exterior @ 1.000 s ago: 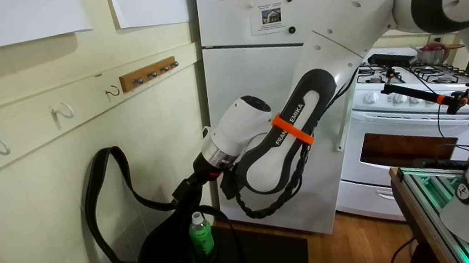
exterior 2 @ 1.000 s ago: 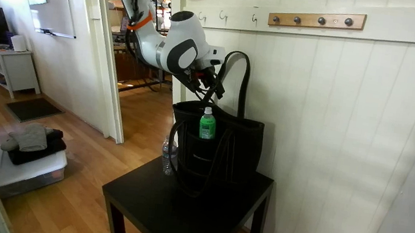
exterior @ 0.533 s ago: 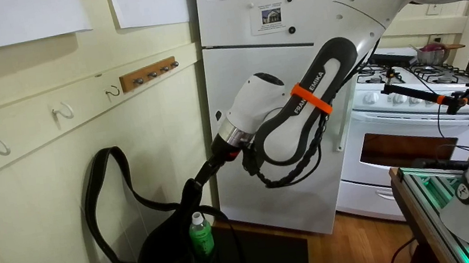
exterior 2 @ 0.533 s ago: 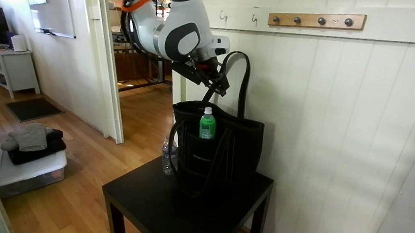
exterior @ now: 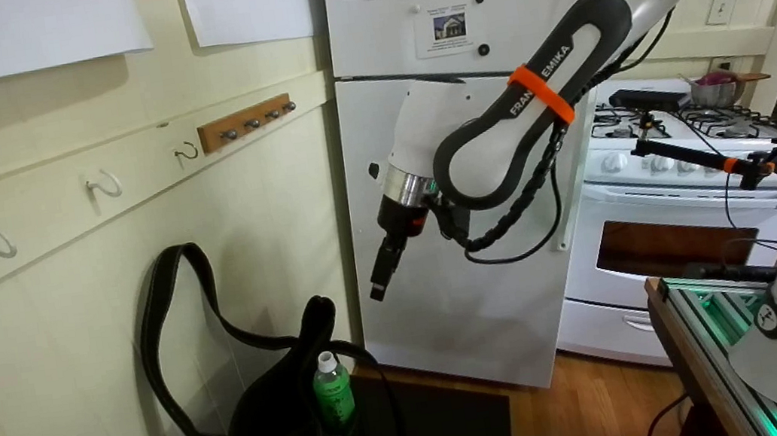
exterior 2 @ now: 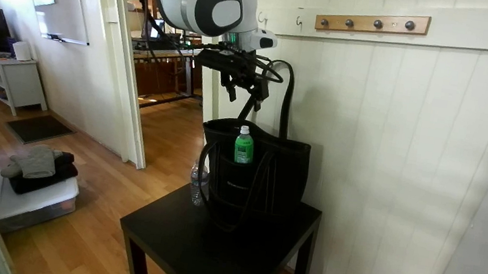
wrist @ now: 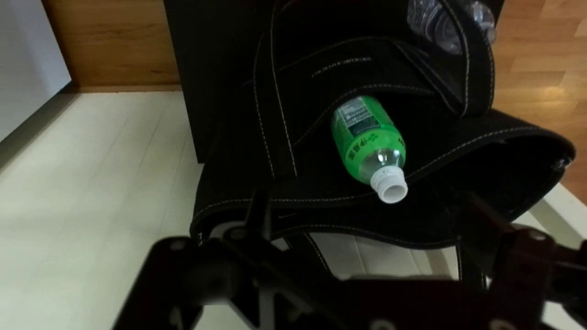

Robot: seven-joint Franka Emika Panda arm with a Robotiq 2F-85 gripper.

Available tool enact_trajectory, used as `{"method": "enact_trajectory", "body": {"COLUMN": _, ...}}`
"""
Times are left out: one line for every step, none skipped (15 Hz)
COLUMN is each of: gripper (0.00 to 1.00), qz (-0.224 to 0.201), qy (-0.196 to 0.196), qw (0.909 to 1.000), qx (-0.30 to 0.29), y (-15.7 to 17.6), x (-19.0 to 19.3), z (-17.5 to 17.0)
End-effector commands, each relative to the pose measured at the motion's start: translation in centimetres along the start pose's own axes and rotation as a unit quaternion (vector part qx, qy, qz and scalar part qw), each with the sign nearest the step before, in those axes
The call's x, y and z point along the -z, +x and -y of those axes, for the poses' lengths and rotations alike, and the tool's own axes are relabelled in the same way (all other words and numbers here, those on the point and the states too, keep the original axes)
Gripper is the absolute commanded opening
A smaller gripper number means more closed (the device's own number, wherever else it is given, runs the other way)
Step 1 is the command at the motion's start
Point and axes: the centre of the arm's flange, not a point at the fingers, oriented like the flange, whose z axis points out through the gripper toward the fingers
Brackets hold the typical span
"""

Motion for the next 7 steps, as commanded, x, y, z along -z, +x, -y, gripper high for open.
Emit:
{"method": "enact_trajectory", "body": {"gripper": 1.00, "qz": 0.039, "qy": -0.002, "qw": 0.9987, "qx": 0.033, "y": -1.6, "x": 1.6, "z": -1.0}}
{"method": "enact_trajectory", "body": {"gripper": 1.00, "qz": 0.020, "qy": -0.001, "qw": 0.9997, "qx": 0.015, "y": -0.3, "x": 0.7, "z": -0.6}}
{"method": "enact_trajectory", "body": {"gripper": 1.00, "qz": 0.024, "qy": -0.002, "qw": 0.9995, "qx": 0.020, "y": -0.4, "x": 0.9, "z": -0.8}}
{"method": "enact_trajectory", "body": {"gripper": 1.00, "qz": 0.025, "qy": -0.002, "qw": 0.9994, "qx": 0.022, "y": -0.5, "x": 1.0, "z": -1.0}}
{"method": "enact_trajectory", "body": {"gripper": 1.00, "qz": 0.026, "qy": -0.002, "qw": 0.9994, "qx": 0.024, "y": -0.7, "x": 1.0, "z": -1.0}}
{"method": "enact_trajectory", "body": {"gripper": 1.00, "qz": 0.027, "qy": -0.002, "qw": 0.9993, "qx": 0.025, "y": -0.8, "x": 0.9, "z": -1.0}}
{"method": "enact_trajectory", "body": {"gripper": 1.00, "qz": 0.028, "qy": -0.002, "qw": 0.9993, "qx": 0.026, "y": -0.8, "x": 0.9, "z": -0.9}}
